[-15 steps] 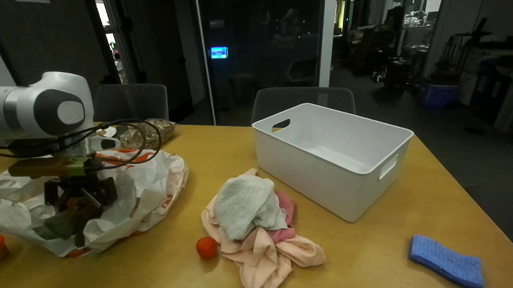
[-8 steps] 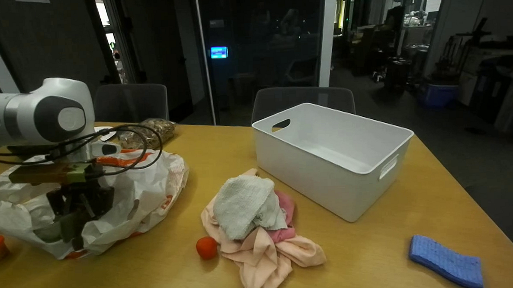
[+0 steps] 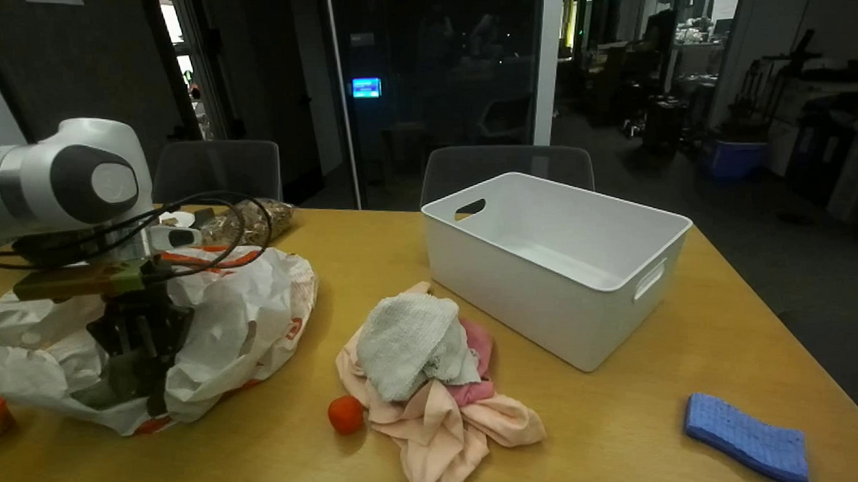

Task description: Empty the plastic

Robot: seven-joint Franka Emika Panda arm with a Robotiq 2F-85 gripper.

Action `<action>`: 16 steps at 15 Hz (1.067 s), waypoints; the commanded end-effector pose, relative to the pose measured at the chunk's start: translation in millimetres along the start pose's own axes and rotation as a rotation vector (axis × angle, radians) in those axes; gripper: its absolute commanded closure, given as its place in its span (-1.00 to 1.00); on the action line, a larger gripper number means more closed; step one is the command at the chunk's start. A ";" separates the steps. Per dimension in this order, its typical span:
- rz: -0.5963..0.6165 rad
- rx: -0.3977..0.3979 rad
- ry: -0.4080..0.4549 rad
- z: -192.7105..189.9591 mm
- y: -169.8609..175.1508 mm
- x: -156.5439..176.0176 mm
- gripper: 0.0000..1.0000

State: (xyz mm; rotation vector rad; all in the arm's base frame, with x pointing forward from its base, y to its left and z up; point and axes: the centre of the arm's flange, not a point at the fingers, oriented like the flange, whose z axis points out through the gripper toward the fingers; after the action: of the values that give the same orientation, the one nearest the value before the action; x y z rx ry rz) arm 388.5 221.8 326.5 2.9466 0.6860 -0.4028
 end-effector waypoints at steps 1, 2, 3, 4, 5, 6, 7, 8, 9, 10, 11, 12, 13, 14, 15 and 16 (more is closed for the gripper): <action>0.005 -0.015 -0.004 -41.8 11.9 -12.9 0.82; -0.007 -0.010 0.004 -50.4 17.1 -14.9 0.82; -0.019 -0.009 0.007 -57.8 21.7 -16.5 0.83; -0.010 -0.003 -0.008 -65.8 26.4 -17.7 0.82; -0.004 0.012 -0.033 -73.5 30.5 -20.8 0.82; -0.004 0.029 -0.068 -82.3 35.1 -24.1 0.81; -0.003 0.063 -0.141 -91.1 40.7 -27.1 0.81; -0.004 0.096 -0.213 -98.3 47.7 -29.1 0.82; -0.017 0.122 -0.260 -104.1 53.7 -33.0 0.82; -0.027 0.151 -0.310 -107.1 59.1 -35.6 0.82; -0.035 0.177 -0.363 -109.6 63.8 -37.7 0.82; -0.028 0.190 -0.421 -112.7 68.8 -40.3 0.82; -0.016 0.198 -0.479 -114.5 73.6 -42.8 0.82; 0.001 0.203 -0.536 -114.8 78.8 -44.3 0.82; 0.012 0.212 -0.591 -115.0 83.8 -46.4 0.82; 0.044 0.205 -0.644 -112.7 89.3 -48.9 0.83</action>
State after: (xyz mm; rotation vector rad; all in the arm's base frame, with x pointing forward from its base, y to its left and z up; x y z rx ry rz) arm 395.1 144.5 440.6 2.8116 0.5981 -1.2120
